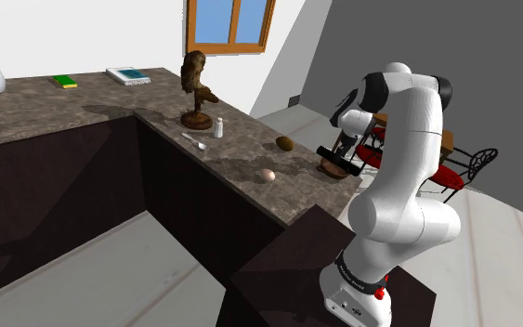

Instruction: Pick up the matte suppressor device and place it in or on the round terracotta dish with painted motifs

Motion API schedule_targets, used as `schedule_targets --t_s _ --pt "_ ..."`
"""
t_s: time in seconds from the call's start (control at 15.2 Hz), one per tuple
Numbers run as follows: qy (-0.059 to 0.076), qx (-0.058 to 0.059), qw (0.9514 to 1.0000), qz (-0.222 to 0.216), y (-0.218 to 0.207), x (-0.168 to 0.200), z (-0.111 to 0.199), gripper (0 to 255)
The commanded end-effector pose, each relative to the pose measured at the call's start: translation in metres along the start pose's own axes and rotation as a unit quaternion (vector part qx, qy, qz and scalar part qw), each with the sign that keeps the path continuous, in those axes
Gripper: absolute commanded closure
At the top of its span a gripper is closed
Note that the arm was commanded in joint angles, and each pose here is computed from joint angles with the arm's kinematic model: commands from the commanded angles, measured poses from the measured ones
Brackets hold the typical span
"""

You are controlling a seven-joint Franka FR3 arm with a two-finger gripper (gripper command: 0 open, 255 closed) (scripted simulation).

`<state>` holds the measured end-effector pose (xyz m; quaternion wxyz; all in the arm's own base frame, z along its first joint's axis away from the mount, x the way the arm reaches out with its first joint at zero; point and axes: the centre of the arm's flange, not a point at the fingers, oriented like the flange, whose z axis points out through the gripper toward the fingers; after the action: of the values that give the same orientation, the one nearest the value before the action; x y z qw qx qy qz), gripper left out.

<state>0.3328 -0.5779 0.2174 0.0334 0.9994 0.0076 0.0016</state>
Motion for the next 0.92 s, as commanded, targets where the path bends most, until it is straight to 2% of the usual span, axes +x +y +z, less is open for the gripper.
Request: schedule_targets --t_s 0.0,0.07,0.33,0.86 --pt "0.000 0.000 1.0000 0.000 0.000 0.000 0.000 0" --pt "0.000 0.000 1.0000 0.000 0.000 0.000 0.000 0" --pt "0.000 0.000 1.0000 0.000 0.000 0.000 -0.050 0" --pt "0.000 0.000 1.0000 0.000 0.000 0.000 -0.050 0"
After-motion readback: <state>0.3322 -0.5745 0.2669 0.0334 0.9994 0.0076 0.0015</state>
